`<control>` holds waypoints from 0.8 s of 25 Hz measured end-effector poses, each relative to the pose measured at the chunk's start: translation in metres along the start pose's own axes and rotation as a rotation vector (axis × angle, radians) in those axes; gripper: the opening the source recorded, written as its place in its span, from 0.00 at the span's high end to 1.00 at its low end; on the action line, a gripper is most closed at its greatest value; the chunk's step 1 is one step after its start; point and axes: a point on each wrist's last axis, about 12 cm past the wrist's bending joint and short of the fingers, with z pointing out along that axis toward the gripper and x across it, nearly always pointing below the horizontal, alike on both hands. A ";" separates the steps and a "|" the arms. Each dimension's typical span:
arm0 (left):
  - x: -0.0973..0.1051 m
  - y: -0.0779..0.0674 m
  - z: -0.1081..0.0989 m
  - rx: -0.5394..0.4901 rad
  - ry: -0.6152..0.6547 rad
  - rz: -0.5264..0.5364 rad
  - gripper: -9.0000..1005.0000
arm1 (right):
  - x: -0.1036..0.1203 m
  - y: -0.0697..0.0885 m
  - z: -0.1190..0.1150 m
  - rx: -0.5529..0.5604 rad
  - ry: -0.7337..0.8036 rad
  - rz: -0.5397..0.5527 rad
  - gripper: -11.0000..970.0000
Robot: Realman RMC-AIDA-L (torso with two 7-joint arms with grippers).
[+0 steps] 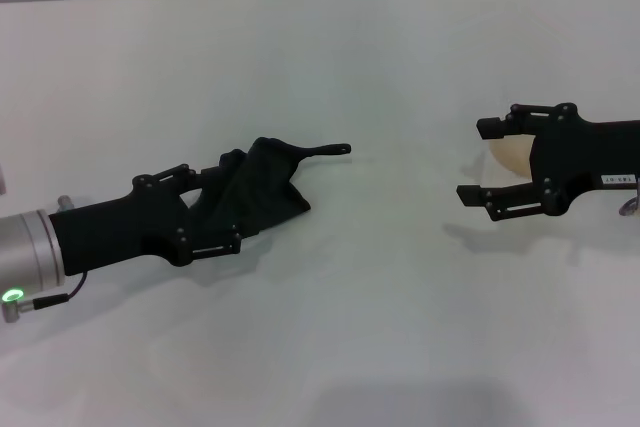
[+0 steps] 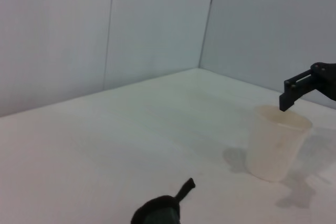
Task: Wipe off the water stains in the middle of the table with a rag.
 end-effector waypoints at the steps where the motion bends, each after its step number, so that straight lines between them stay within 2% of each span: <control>1: 0.001 0.000 0.000 -0.005 -0.007 0.003 0.12 | 0.000 0.000 0.000 0.000 -0.001 0.000 0.10; 20: 0.001 -0.002 0.002 0.007 -0.013 0.056 0.12 | 0.000 0.000 0.001 -0.001 -0.007 0.007 0.10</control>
